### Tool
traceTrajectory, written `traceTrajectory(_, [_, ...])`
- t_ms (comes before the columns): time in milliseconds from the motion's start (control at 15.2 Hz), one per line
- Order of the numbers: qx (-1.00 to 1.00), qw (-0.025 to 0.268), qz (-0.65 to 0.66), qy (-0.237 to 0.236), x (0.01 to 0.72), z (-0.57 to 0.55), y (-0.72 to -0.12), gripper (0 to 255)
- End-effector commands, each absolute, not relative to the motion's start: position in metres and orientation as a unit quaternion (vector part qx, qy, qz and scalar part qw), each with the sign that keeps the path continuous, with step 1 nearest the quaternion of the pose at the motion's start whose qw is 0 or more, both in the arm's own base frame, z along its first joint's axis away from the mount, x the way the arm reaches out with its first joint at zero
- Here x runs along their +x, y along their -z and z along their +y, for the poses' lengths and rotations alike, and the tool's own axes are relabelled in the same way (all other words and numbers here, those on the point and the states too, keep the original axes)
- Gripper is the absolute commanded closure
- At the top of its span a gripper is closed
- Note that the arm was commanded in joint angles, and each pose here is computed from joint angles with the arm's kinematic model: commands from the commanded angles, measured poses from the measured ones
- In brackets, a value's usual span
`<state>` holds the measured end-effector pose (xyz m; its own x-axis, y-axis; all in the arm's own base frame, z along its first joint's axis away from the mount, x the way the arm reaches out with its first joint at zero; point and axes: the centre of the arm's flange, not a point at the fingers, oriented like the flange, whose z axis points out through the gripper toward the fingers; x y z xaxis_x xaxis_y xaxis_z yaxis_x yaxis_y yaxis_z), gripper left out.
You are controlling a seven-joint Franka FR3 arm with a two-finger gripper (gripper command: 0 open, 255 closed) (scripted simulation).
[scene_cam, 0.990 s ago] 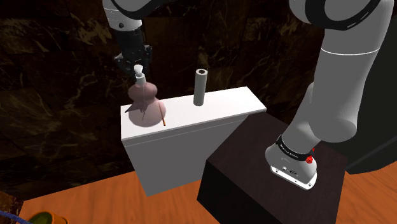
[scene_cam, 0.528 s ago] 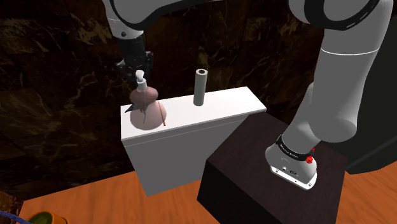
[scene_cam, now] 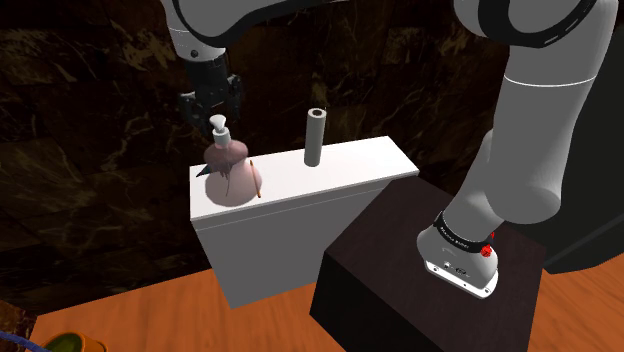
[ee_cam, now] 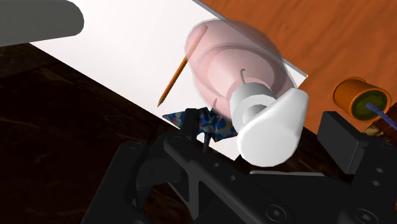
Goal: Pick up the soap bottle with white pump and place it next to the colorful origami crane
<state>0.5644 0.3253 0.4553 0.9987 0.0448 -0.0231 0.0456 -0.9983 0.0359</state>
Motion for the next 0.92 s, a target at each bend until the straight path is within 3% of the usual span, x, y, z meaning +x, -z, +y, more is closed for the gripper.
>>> traceTrajectory(0, [1.000, 0.018, 0.023, 0.011, 0.564, 0.325, -0.455, 0])
traceTrajectory(330, [1.000, 0.018, 0.023, 0.011, 0.565, 0.327, -0.505, 0])
traceTrajectory(858, [1.000, 0.018, 0.023, 0.011, 0.565, 0.327, -0.505, 0])
